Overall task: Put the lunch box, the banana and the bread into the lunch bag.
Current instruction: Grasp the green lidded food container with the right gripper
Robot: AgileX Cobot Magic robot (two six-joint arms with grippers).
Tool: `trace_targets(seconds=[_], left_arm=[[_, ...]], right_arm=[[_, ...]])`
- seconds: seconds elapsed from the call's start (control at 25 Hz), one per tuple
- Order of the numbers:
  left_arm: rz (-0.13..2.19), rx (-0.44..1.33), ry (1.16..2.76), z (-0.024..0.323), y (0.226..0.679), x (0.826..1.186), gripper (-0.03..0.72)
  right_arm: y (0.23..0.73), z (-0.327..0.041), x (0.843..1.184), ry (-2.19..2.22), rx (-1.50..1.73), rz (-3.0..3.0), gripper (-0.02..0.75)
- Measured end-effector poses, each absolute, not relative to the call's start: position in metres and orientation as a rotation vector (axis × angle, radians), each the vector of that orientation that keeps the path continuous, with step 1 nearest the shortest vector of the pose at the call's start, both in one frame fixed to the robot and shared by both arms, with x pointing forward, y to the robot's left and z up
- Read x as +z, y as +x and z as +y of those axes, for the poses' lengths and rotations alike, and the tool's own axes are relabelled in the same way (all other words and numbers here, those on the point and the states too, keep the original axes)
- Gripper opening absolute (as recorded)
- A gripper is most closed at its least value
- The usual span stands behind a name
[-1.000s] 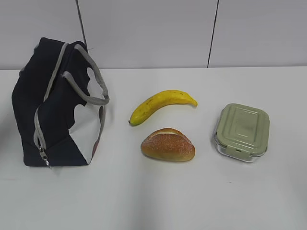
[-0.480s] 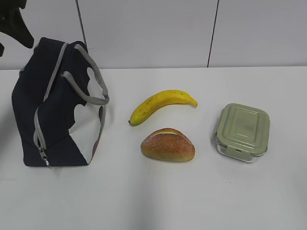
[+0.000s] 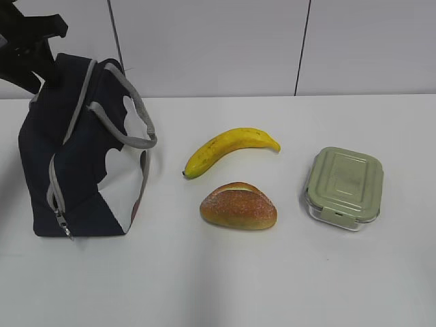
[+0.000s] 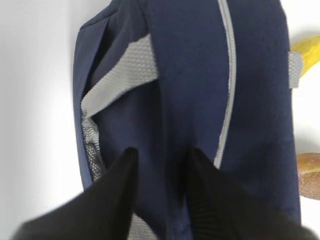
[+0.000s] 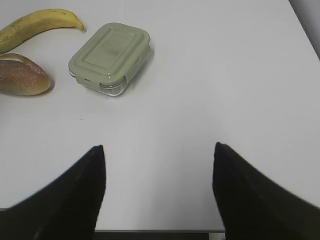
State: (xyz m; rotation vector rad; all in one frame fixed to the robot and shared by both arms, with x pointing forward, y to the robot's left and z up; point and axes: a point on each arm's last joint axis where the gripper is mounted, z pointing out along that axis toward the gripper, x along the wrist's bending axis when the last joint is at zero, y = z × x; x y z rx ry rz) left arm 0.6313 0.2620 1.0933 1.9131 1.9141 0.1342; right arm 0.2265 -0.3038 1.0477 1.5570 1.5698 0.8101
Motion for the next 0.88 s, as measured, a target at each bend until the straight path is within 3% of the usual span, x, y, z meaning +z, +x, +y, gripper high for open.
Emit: trace_targets(seconds=[0.16,0.36,0.48,0.88], left_arm=[[1.907,0.134,1.917,0.2617,0.6324,1.0933,0.143],[1.916,0.115,1.928,0.2615,0.6331,1.0898,0.092],[1.920,0.107,1.931,0.2613,0.6344,1.0870,0.015],[1.912,0.047,1.925,0.2578,0.6335,1.0860,0.002]], right_arm=[[0.2265,-0.3038,1.0477,1.557,0.810,1.570,0.497],[0.2265,-0.3038,1.0477,1.557,0.810,1.570,0.497],[0.2265,-0.3038,1.0477,1.557,0.810,1.570,0.496],[0.2265,-0.3038,1.0477,1.557,0.810,1.570,0.496]])
